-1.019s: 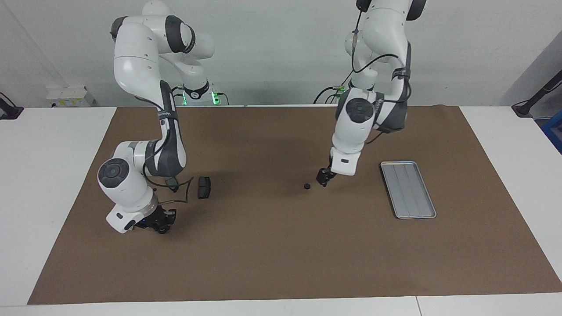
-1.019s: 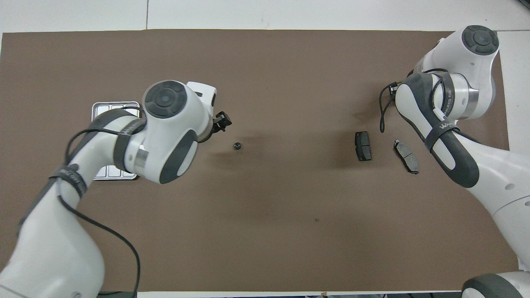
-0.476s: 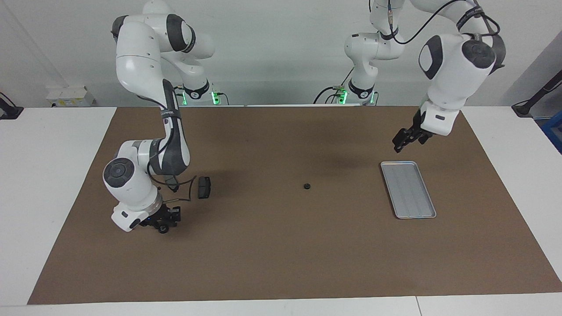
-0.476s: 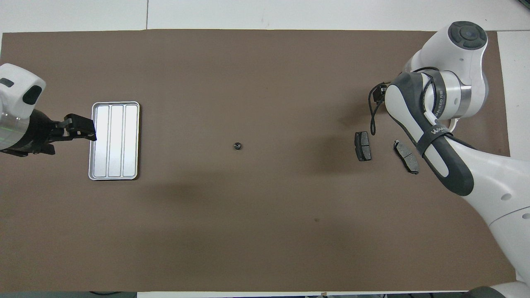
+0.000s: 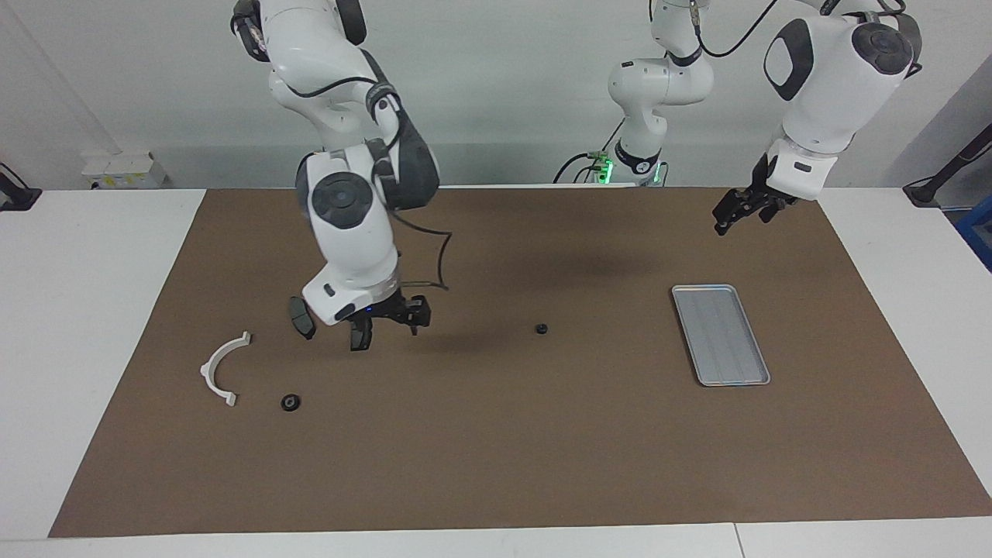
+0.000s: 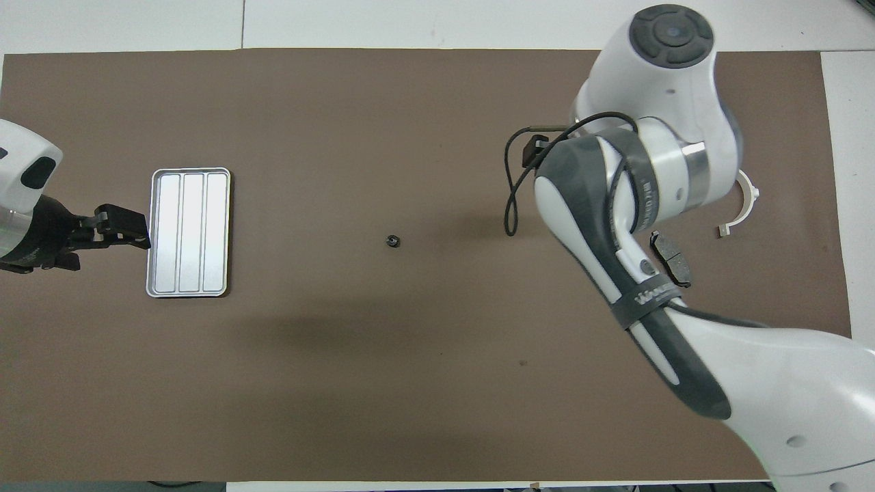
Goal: Place bearing gear from tray to pile
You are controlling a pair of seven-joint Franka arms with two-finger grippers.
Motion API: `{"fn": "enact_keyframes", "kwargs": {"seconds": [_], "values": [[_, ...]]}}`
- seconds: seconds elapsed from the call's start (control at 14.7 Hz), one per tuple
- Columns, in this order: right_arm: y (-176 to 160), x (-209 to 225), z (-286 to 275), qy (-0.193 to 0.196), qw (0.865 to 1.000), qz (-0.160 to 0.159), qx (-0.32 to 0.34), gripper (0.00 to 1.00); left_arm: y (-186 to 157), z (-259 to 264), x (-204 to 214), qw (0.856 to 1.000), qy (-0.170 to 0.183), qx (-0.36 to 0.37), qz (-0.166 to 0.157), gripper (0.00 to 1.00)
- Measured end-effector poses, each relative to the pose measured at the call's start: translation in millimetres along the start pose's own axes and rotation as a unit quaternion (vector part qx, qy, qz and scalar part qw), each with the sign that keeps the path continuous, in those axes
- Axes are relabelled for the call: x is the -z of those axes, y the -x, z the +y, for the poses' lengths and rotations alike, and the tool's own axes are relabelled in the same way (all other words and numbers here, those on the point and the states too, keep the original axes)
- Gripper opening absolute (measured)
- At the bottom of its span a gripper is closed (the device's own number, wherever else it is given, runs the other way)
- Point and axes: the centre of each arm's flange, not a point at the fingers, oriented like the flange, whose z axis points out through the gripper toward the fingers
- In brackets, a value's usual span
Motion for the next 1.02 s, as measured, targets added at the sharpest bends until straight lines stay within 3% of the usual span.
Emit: {"fn": "enact_keyframes", "kwargs": {"seconds": [0.34,0.54,0.82,1.02], "values": [[73,-1,-107,-0.021,0.997,0.004,-0.079,1.00,-26,-13,9,1.000,0.003,-0.005,0.006,1.00],[100,-40,-157,-0.018,0.996,0.002,-0.091,1.00,-32,-21,7,1.000,0.001,-0.005,-0.006,1.00],[116,-107,-203,-0.012,0.996,0.008,-0.089,1.00,-29,-18,6,1.000,-0.001,-0.013,-0.012,1.00],[113,-126,-210,-0.013,0.996,0.013,-0.088,1.00,-25,-17,8,1.000,-0.001,-0.025,-0.013,1.00]]}}
